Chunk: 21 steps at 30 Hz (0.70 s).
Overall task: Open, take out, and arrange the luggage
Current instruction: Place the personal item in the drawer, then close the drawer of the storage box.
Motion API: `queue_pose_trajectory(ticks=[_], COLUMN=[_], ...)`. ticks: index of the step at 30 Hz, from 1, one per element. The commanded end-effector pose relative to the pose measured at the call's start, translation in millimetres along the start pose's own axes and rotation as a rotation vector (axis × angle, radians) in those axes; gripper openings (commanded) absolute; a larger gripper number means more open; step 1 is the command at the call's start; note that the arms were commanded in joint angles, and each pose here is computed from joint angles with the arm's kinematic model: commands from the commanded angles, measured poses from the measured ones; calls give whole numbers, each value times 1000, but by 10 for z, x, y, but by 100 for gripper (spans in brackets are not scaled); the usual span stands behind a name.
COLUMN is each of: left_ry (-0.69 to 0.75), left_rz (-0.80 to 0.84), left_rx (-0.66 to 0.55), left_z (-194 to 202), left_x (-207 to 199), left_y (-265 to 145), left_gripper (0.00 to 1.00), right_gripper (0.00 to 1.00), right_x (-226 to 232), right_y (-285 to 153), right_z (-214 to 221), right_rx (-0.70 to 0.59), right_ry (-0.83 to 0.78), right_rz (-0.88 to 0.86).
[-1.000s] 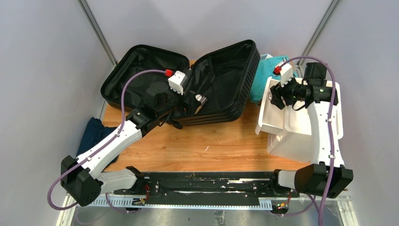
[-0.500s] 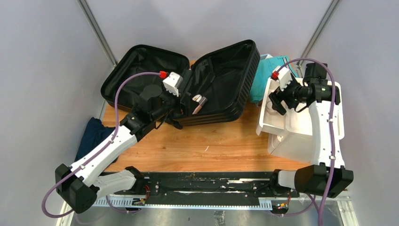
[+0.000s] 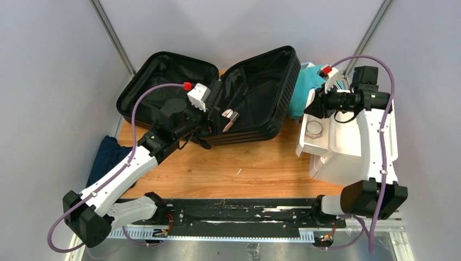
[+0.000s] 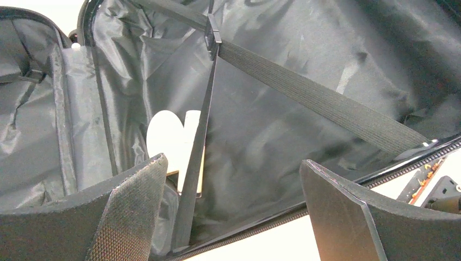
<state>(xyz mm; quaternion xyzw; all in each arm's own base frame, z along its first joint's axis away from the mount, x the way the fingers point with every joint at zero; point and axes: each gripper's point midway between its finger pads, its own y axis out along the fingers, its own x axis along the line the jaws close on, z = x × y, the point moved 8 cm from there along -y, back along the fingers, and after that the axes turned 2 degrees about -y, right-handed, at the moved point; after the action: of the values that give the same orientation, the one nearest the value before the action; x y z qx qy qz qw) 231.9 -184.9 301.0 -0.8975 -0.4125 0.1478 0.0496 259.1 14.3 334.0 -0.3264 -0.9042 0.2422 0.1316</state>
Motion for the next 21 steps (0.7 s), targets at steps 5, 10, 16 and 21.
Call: queue_pose_trajectory(ticks=[5,10,16,21], left_ry=[-36,-50,-45,-35], left_rz=[6,17,21,31], left_rx=[-46,-53,-56,-53], left_z=[-2,-4,13,20], left_x=[-14,-27,-25,-24], left_y=[-93,-81,-73,-44], left_gripper=[96,96,96,96], right_gripper=[13,13,12,11], right_x=[-67,-11,-17,-47], right_y=[348,437,308,74], right_z=[34,98,317,376], right_rx=[48,210,450,578], right_ry=[119,-28,-174,-242], right_rz=[-3,74,170,276])
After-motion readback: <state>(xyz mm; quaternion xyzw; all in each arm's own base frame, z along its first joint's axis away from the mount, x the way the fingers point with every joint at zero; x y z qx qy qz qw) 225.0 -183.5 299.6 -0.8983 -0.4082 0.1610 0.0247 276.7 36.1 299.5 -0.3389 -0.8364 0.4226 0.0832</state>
